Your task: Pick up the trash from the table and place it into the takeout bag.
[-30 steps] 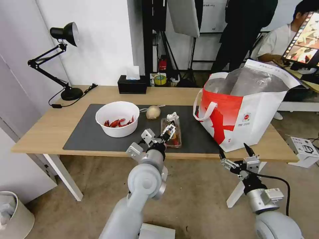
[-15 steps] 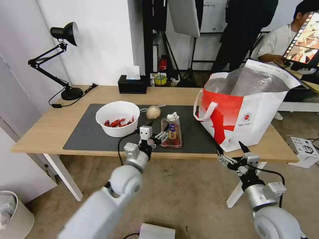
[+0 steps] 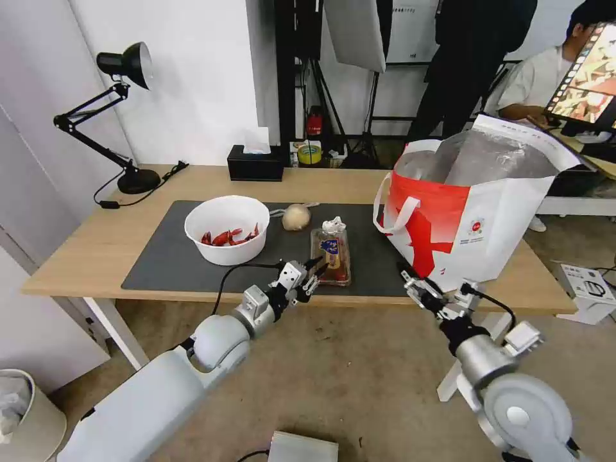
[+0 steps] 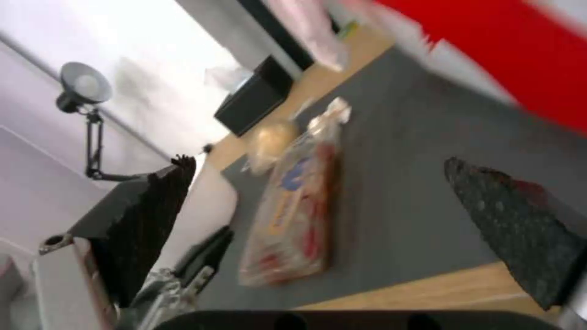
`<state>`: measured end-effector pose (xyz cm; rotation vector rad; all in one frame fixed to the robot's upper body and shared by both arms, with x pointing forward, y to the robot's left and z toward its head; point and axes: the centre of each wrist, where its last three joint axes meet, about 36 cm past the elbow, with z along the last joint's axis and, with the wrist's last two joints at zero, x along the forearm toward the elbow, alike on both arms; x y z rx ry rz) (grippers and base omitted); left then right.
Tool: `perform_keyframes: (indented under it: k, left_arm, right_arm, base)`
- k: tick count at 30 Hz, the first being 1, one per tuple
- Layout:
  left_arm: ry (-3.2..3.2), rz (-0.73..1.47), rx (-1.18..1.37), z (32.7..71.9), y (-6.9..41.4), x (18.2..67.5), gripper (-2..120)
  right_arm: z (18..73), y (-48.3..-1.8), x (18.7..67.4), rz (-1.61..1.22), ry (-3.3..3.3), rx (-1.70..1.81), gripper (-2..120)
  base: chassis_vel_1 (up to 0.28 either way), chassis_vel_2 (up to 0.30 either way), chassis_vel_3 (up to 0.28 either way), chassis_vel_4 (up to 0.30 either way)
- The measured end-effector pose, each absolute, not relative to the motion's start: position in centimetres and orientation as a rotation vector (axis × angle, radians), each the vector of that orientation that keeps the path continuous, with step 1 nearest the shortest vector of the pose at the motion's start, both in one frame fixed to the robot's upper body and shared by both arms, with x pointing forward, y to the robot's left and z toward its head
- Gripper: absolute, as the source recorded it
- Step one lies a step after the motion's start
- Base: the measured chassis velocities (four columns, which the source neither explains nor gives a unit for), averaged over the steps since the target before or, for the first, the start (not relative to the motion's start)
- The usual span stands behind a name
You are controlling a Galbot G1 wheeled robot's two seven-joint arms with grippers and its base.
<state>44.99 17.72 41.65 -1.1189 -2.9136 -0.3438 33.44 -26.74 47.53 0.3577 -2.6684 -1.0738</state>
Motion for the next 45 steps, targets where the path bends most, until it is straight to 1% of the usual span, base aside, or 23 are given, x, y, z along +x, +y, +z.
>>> perform_keyframes:
  k: [1,6,13,18,20,21,25,38,45]
  left_arm:
    - [-2.914,-0.344,-1.117,41.6,17.7,45.0,0]
    - [-2.914,-0.348,-1.120,41.4,17.6,45.2,0]
    - [-2.920,-0.343,-1.135,41.2,17.0,45.7,0]
    - [-2.918,-0.343,-1.137,41.0,16.8,45.9,0]
    - [-2.921,-0.339,-1.138,40.8,16.7,46.1,0]
    - [-2.924,-0.334,-1.138,40.5,16.6,46.2,0]
    - [-2.919,-0.341,-1.137,40.1,16.6,46.4,0]
    - [-2.913,-0.366,-1.129,39.4,16.5,46.9,0]
    - [-2.912,-0.371,-1.134,39.4,16.3,46.9,0]
  right_arm:
    - [47.7,-26.6,34.3,-1.095,-2.639,0.364,100]
    - [47.5,-26.3,36.6,-1.115,-2.590,0.375,100]
    - [46.9,-25.1,41.4,-1.103,-2.544,0.368,100]
    - [47.2,-24.7,43.5,-1.100,-2.526,0.354,100]
    - [47.4,-24.5,44.8,-1.096,-2.513,0.341,100]
    - [47.6,-24.1,46.2,-1.086,-2.497,0.320,100]
    - [47.4,-23.3,48.1,-1.052,-2.465,0.293,100]
    - [48.0,-21.9,50.9,-0.956,-2.422,0.316,100]
    - [49.3,-20.4,52.6,-0.842,-2.378,0.376,100]
  base:
    - [0.000,0.000,0.000,0.000]
    - [0.000,0.000,0.000,0.000]
    - [0.000,0.000,0.000,0.000]
    - [0.000,0.000,0.000,0.000]
    - [0.000,0.000,0.000,0.000]
    - [0.000,0.000,0.000,0.000]
    - [0.000,0.000,0.000,0.000]
    - [0.000,0.000,0.000,0.000]
    - [0.000,0.000,0.000,0.000]
